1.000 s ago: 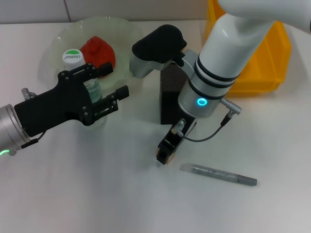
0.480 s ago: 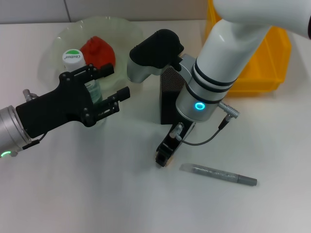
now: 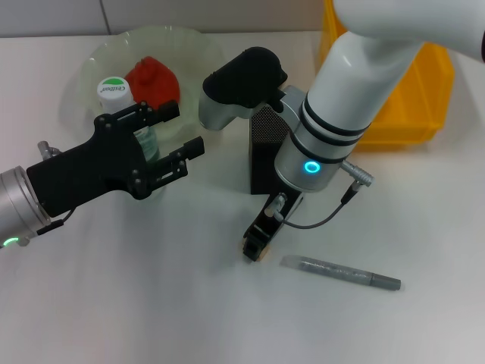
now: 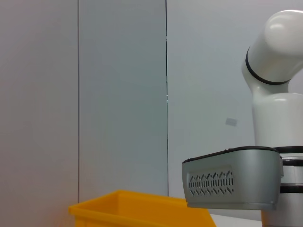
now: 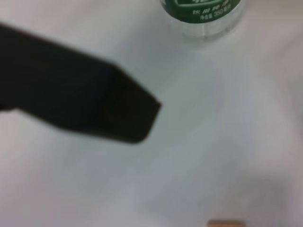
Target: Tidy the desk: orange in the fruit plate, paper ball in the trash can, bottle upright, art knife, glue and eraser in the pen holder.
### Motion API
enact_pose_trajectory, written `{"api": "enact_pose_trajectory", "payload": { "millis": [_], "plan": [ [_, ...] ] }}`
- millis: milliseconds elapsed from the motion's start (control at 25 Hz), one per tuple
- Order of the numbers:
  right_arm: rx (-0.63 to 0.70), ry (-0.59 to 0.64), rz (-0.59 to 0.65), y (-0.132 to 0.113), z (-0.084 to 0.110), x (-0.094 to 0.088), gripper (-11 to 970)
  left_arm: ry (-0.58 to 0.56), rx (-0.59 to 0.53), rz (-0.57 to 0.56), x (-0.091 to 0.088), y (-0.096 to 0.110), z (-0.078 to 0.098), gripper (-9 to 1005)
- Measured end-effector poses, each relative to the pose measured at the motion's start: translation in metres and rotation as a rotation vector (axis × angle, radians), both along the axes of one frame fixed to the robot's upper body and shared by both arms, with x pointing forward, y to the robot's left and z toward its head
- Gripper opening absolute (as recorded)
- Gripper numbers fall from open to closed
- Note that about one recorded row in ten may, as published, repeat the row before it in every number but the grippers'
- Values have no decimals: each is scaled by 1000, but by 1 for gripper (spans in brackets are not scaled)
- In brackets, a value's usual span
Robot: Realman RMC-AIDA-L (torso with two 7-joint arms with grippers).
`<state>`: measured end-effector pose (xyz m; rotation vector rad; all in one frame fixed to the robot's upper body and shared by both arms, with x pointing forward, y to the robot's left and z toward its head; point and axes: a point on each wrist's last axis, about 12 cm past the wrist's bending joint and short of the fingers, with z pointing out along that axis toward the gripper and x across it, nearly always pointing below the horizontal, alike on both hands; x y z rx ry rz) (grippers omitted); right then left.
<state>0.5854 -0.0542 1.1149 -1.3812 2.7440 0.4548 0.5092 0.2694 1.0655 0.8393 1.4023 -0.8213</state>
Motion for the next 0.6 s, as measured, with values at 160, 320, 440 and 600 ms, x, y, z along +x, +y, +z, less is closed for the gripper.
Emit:
{"api": "enact_pose_trajectory", "payload": {
  "millis": [160,320,440,600],
  "plan": [
    [12,15,-17,-3,-2,-2,266,-1,-3,2,0,0,0,647],
    [78,37,-51,-12,-5,-7,266,-2,-6,3,0,1,0,647],
    [139,26,-73,-22,1,-9,266,-2,-7,3,-1,1,0,647],
    [183,-25,-91,-36,9,-13,266,-2,-8,4,-1,1,0,647]
  ]
}}
